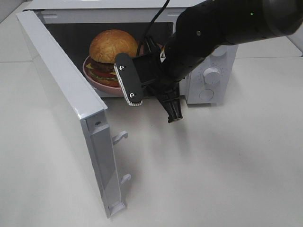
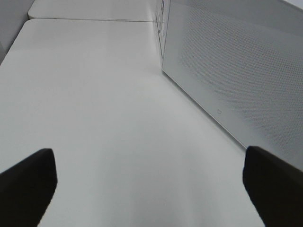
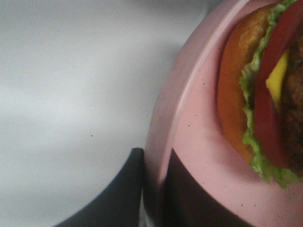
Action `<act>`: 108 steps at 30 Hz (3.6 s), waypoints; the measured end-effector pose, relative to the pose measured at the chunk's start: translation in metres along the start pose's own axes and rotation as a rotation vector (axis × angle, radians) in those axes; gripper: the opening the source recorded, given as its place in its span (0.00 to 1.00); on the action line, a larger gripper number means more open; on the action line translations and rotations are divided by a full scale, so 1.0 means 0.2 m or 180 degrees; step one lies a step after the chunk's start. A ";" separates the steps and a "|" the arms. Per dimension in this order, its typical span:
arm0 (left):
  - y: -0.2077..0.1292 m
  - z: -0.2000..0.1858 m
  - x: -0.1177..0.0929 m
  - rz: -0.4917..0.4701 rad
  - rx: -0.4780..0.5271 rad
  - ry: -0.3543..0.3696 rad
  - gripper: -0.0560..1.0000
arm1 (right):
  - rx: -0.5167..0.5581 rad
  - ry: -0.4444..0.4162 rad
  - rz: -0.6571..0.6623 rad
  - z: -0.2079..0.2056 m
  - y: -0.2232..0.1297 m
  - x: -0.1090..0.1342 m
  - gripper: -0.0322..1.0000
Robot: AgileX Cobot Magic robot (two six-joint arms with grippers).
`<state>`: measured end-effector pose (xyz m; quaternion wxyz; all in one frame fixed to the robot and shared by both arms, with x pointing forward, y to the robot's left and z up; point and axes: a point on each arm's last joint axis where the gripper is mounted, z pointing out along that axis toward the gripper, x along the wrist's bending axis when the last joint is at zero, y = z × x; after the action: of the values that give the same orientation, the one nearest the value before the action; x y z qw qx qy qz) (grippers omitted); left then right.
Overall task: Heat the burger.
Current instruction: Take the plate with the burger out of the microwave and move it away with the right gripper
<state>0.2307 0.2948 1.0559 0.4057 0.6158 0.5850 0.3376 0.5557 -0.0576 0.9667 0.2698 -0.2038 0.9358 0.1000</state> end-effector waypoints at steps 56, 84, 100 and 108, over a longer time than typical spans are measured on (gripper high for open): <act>0.00 0.00 0.00 0.0000 0.0000 0.0000 0.99 | -0.0008 -0.0340 0.0176 -0.74 -0.20 0.80 0.08; 0.00 0.00 0.00 0.0000 0.0000 0.0000 0.99 | 0.1297 -0.0168 0.1637 -0.98 -0.43 0.99 0.09; 0.00 0.00 0.00 0.0000 0.0000 0.0000 0.99 | 0.1722 -0.0563 0.2794 -1.01 -0.48 0.99 0.09; 0.00 0.00 0.00 0.0000 0.0000 0.0000 0.99 | 0.2087 -0.0543 0.3172 -0.95 -0.49 0.98 0.09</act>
<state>0.2307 0.2948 1.0559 0.4057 0.6158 0.5850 0.3376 0.3591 -0.2669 1.0105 0.3133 0.3618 0.8757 -0.0634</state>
